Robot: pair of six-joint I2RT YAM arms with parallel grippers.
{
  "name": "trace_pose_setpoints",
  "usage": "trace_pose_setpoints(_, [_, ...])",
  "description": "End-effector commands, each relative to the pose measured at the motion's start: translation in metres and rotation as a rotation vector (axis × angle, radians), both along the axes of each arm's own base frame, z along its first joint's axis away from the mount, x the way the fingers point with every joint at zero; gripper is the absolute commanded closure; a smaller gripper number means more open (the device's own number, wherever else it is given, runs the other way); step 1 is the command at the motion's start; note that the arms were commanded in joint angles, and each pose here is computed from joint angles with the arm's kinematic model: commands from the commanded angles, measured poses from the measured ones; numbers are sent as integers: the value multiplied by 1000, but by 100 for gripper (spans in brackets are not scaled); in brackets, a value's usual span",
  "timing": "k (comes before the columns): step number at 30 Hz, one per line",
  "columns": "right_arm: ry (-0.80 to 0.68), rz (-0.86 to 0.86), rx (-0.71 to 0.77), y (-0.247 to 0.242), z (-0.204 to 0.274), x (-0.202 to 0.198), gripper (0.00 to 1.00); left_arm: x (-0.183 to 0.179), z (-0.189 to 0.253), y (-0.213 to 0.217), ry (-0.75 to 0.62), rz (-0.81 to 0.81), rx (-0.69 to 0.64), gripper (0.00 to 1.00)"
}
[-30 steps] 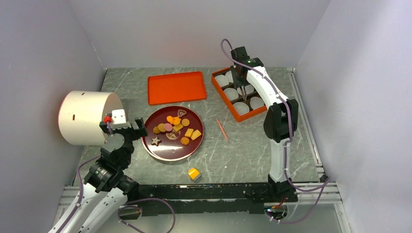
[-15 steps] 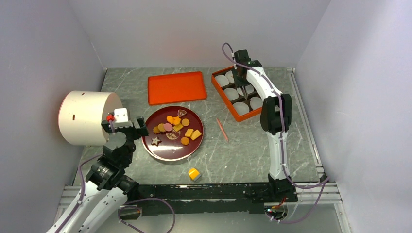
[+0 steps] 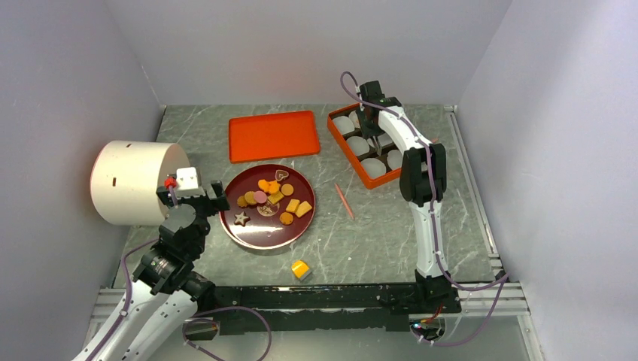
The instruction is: Pack the cookies
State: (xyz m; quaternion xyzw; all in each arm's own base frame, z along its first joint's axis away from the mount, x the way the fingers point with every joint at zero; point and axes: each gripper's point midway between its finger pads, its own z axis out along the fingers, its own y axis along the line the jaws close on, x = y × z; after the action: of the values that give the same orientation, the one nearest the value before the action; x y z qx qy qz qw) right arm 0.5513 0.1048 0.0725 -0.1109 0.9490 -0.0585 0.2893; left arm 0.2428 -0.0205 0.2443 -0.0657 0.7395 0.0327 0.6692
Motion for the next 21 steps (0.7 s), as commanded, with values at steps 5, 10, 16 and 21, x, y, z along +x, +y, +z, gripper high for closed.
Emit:
trace_pose_setpoints(5, [-117, -4, 11, -1, 37, 22, 58, 3, 7, 2, -28, 9, 6, 4])
trace_pose_setpoints(10, [-134, 1, 23, 1, 51, 17, 53, 3, 8, 1, -31, 6, 3, 4])
trace_pose_setpoints(16, [-158, 2, 33, -1, 74, 9, 51, 2, 10, 0, -37, -2, -2, 4])
trace_pose_setpoints(21, [-169, 9, 47, 2, 93, -4, 52, 1, 12, 0, -46, -6, -9, 3])
